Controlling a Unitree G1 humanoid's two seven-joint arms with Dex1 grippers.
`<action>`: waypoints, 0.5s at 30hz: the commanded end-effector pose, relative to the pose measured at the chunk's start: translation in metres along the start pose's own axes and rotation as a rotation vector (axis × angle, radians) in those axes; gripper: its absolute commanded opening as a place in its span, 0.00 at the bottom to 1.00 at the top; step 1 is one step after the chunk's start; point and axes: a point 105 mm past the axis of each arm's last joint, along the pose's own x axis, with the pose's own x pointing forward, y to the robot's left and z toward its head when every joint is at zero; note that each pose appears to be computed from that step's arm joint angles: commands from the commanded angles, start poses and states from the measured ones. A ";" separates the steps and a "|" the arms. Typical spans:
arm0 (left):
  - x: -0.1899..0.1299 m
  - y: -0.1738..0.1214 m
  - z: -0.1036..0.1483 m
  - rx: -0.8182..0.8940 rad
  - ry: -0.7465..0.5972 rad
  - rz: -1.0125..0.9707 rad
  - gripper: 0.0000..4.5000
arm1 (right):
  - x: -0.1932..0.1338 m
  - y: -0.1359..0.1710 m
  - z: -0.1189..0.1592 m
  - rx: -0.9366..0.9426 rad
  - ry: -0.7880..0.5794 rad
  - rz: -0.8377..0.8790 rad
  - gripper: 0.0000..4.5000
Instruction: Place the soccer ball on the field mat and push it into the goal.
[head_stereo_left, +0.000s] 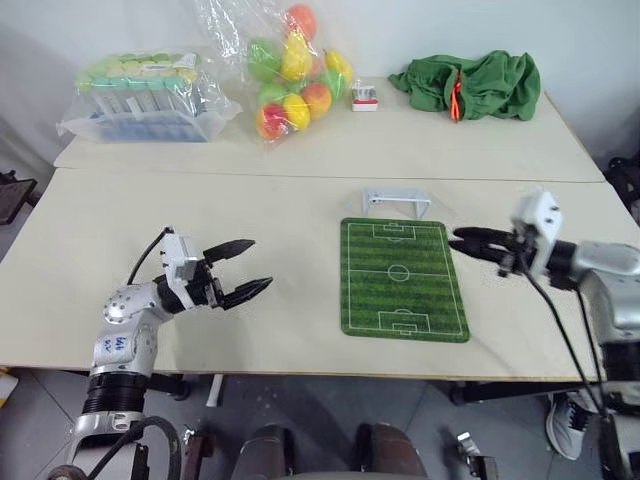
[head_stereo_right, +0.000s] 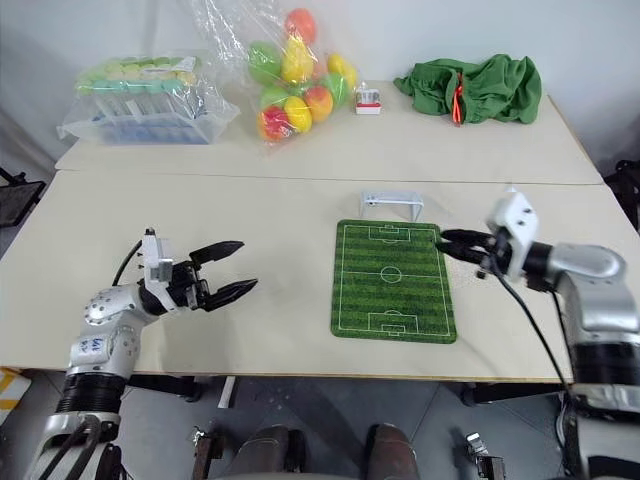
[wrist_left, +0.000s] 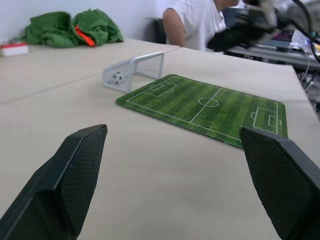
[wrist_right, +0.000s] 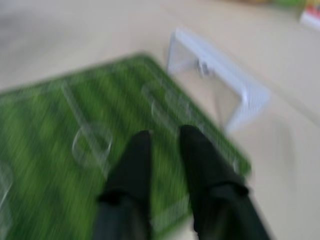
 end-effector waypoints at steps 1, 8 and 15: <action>-0.013 0.001 0.012 -0.012 0.012 0.015 1.00 | -0.034 -0.001 0.001 -0.005 -0.017 0.008 0.51; -0.037 0.000 0.019 -0.009 0.038 0.003 1.00 | -0.068 0.008 -0.017 0.004 0.027 0.072 0.99; -0.056 -0.003 0.021 -0.016 0.075 0.002 1.00 | -0.081 0.004 -0.031 0.025 0.058 0.049 0.99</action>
